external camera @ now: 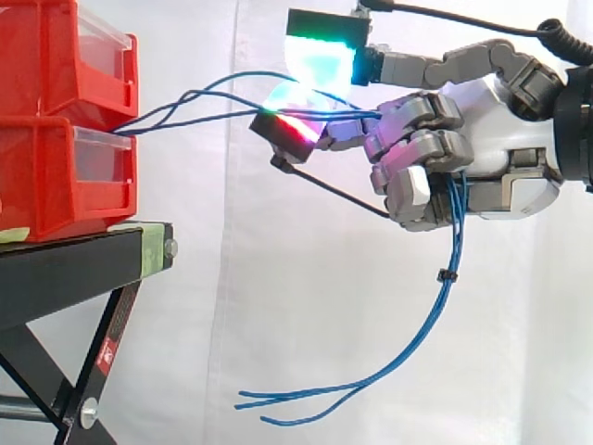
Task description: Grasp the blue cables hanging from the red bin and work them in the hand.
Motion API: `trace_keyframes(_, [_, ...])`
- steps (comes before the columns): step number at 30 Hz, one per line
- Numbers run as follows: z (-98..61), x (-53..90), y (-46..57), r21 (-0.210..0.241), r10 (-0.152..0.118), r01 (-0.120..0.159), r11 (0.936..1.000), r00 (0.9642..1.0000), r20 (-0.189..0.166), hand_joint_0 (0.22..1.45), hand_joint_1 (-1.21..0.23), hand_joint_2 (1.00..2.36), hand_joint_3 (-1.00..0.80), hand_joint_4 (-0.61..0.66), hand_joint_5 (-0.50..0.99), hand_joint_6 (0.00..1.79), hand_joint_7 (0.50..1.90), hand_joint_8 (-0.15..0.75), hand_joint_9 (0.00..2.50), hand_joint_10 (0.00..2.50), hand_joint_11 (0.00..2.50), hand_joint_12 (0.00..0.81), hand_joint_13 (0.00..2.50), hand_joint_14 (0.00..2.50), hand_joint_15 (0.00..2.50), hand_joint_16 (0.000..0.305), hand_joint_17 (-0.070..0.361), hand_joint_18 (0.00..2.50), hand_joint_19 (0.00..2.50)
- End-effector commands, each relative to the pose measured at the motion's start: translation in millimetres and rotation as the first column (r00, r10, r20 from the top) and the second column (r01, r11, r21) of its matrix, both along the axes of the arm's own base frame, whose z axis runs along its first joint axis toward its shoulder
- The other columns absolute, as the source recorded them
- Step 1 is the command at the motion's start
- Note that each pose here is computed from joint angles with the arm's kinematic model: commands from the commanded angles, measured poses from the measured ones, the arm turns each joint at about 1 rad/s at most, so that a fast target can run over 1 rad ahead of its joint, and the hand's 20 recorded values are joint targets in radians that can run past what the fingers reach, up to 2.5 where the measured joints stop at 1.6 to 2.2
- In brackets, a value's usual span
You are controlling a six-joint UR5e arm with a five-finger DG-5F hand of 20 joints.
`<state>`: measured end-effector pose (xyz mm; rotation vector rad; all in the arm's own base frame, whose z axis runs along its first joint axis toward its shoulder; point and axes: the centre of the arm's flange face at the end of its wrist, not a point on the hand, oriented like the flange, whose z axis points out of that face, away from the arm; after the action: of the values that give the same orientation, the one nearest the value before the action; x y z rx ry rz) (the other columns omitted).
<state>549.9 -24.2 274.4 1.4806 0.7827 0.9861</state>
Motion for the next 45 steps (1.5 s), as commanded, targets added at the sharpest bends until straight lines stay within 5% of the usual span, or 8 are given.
trace_keyframes(1, [0.0,0.0,0.0,0.0,0.0,0.0,1.0,1.0,0.0,0.91,-0.64,1.03,-0.29,0.2,0.31,0.51,1.35,0.656,1.7,2.5,2.5,0.743,1.99,2.5,1.94,0.218,0.164,2.36,0.56])
trace_keyframes(45, [0.0,-0.2,-0.4,0.0,-0.004,0.004,1.0,1.0,0.0,0.93,-0.64,1.02,-0.34,0.19,0.28,0.54,1.34,0.656,1.7,2.5,2.5,0.743,1.99,2.5,1.94,0.218,0.164,2.36,0.56])
